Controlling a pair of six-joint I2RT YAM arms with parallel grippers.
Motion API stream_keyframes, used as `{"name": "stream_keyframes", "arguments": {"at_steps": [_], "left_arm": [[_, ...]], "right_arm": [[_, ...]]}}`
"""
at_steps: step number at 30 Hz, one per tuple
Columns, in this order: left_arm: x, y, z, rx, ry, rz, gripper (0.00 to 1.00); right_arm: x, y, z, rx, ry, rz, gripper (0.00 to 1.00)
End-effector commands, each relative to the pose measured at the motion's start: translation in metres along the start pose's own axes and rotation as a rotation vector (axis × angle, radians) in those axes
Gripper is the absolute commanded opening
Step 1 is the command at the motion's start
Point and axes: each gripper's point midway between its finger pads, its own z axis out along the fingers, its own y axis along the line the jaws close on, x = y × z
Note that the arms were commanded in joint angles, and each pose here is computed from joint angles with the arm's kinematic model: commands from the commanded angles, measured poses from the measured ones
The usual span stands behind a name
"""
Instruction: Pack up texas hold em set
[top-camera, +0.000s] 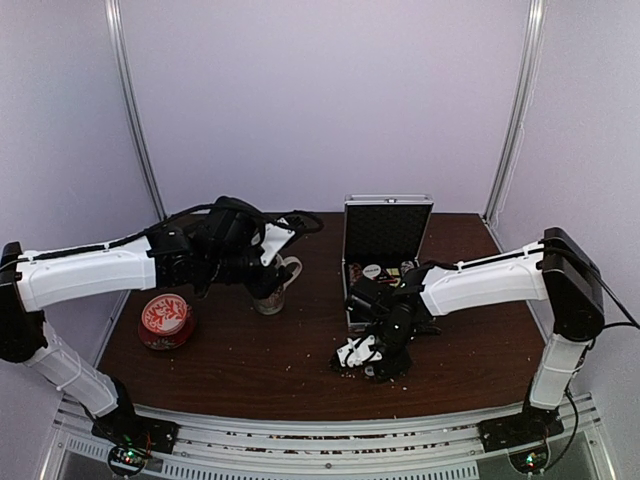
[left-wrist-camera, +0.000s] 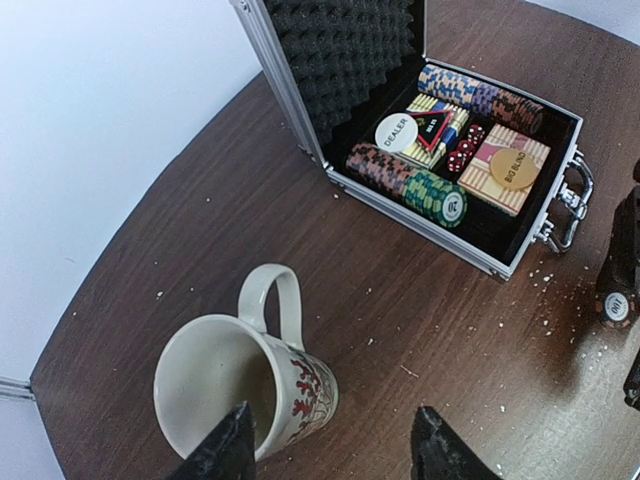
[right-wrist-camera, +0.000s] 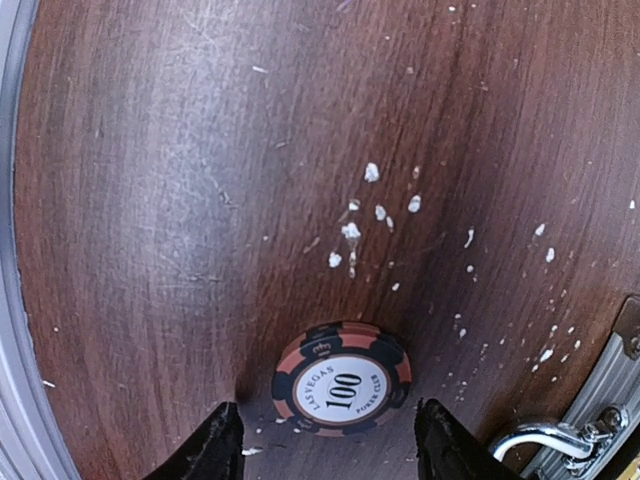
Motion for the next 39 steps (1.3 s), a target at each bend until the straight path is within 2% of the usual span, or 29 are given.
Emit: {"name": "stream_keyframes", "arguments": {"at_steps": [1, 14, 25, 31, 39], "left_arm": [[-0.001, 0.001, 0.005, -0.016, -0.003, 0.008, 0.54], [0.003, -0.001, 0.009, -0.007, 0.018, 0.015, 0.54], [0.005, -0.002, 0.011, -0.007, 0.025, 0.017, 0.54], [0.005, -0.001, 0.011, -0.010, 0.027, 0.019, 0.54], [0.006, -0.001, 0.011, -0.014, 0.031, 0.021, 0.54]], "right_arm": [[-0.010, -0.006, 0.001, 0.019, -0.017, -0.024, 0.59], [-0.016, -0.003, 0.012, -0.031, -0.025, -0.015, 0.50], [-0.012, 0.002, 0.013, -0.060, -0.003, -0.003, 0.36], [-0.011, -0.002, -0.005, -0.039, -0.025, 0.028, 0.31], [0.011, -0.027, -0.046, 0.012, -0.092, 0.167, 0.30]]}}
